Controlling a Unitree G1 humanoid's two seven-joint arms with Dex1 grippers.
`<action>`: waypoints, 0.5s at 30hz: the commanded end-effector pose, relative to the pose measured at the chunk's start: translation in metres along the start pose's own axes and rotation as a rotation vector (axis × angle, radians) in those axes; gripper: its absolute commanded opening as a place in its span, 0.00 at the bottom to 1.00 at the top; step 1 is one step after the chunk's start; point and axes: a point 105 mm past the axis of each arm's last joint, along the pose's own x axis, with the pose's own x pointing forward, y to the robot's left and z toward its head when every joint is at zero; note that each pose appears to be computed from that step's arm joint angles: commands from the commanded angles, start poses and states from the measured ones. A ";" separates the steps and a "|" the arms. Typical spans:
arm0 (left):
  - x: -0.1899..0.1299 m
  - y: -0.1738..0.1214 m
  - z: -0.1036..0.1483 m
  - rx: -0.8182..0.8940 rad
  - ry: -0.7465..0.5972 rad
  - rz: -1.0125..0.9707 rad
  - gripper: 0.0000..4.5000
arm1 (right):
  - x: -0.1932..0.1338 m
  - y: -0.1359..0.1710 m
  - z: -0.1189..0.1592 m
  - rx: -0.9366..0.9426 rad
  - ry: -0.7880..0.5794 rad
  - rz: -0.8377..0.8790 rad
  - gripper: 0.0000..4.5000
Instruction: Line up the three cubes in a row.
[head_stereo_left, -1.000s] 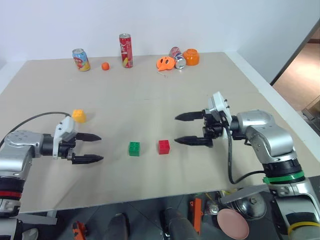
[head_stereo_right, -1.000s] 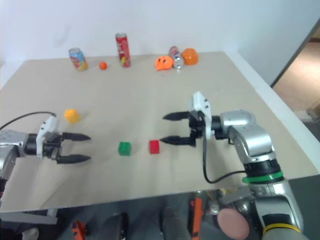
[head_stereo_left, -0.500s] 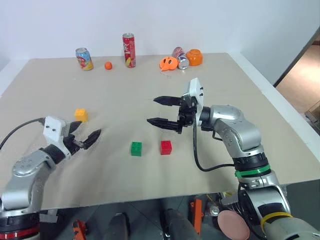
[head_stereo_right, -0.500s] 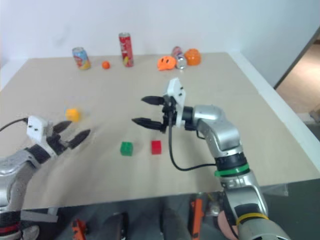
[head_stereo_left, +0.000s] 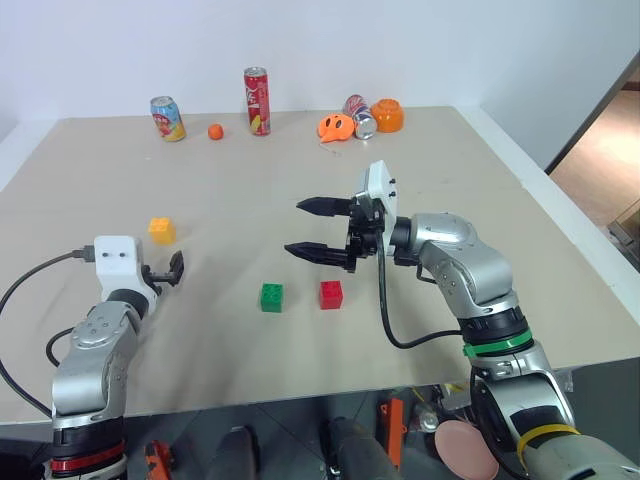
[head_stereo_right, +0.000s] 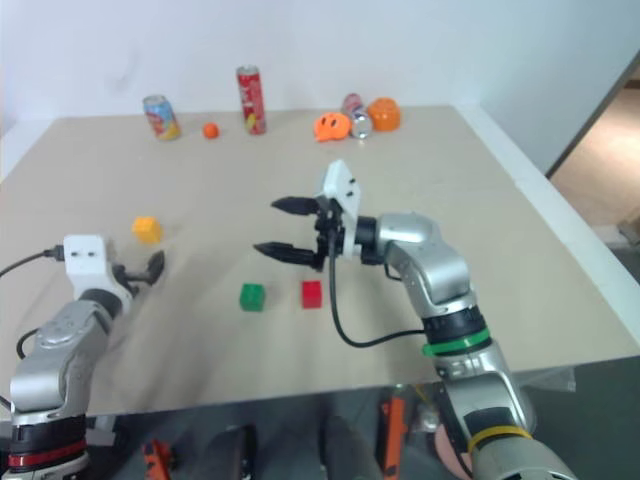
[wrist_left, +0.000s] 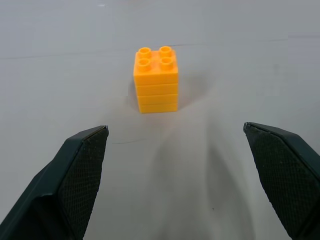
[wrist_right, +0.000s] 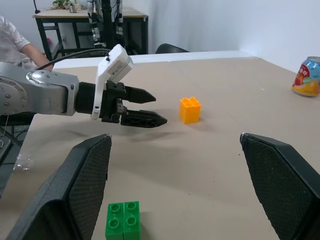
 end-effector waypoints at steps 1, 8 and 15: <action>0.007 -0.003 0.007 0.039 -0.004 0.008 1.00 | 0.001 0.002 0.010 -0.043 -0.023 0.011 0.95; 0.028 0.004 0.006 0.048 0.030 0.090 1.00 | 0.000 0.002 0.011 -0.042 -0.029 -0.007 0.95; 0.044 -0.001 0.003 0.048 0.054 0.090 1.00 | -0.003 0.000 0.010 -0.042 -0.027 -0.030 0.95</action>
